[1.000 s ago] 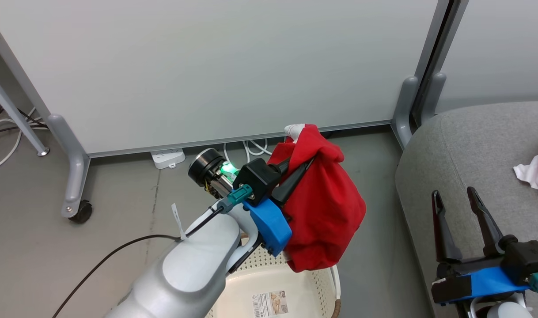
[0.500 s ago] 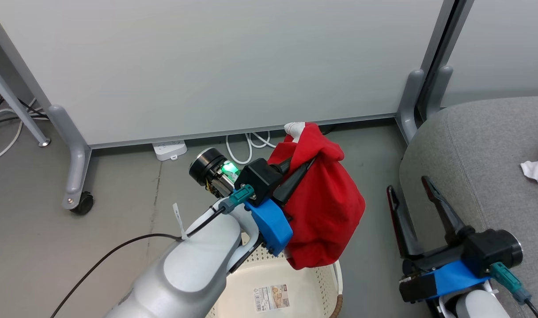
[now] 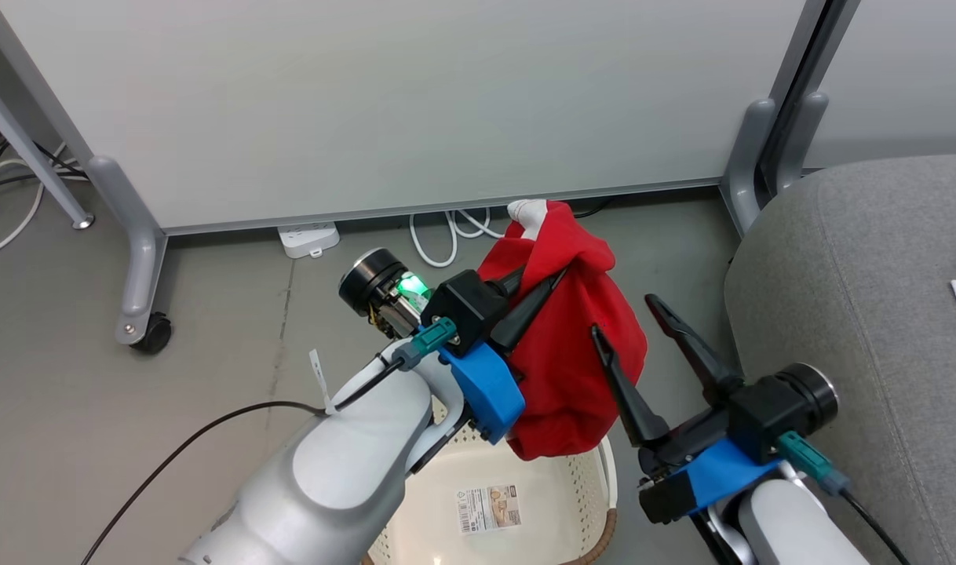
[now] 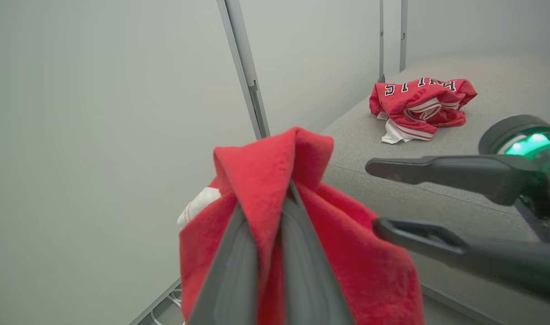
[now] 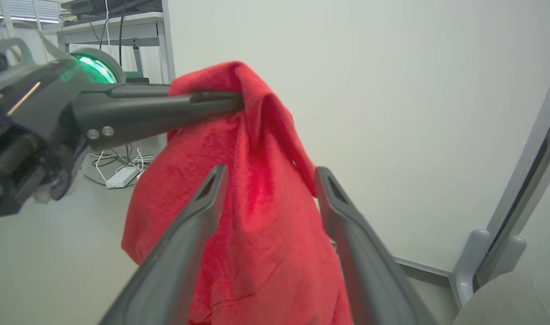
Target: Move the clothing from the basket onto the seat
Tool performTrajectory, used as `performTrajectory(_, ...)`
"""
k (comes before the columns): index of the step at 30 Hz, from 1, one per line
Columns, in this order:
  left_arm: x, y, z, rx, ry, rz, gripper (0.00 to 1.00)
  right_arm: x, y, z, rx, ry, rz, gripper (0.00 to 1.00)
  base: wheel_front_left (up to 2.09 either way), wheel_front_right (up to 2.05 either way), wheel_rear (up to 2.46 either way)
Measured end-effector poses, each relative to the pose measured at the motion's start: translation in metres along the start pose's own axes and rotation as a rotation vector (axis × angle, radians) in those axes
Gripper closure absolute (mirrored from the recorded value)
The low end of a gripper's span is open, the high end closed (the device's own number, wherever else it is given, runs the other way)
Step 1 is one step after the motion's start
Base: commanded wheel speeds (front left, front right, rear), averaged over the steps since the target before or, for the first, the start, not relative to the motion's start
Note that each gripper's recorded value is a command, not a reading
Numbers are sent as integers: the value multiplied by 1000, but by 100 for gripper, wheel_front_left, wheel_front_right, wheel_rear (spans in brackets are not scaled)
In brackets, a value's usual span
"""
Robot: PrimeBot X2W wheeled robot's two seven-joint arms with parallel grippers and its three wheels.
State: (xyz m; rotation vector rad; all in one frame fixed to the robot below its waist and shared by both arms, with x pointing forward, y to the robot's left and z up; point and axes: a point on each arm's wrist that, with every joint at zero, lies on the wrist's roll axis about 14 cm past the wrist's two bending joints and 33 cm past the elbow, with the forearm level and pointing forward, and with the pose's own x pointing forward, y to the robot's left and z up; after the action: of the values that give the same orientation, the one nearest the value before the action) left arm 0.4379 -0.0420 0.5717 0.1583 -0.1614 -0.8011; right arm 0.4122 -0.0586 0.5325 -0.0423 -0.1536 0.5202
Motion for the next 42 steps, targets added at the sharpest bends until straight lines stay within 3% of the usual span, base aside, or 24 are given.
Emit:
performTrajectory(20, 5, -4, -4, -6, -3, -25, 100, 36, 6, -48, -65, 162, 94, 0, 0, 0, 0)
performTrajectory(21, 5, -4, -4, -6, -4, -26, 100, 36, 6, -49, -58, 167, 93, 52, 0, 0, 0)
performTrajectory(22, 5, -4, -4, -7, -4, -27, 100, 37, 6, -50, -52, 169, 92, 82, 0, 0, 0)
performTrajectory(23, 5, -4, -4, -9, -4, -25, 100, 36, 6, -51, -49, 174, 92, 100, 0, 0, 0)
performTrajectory(42, 4, -9, 1, 0, -8, -34, 100, 37, 7, -45, -30, 163, 83, 100, 0, 0, 0)
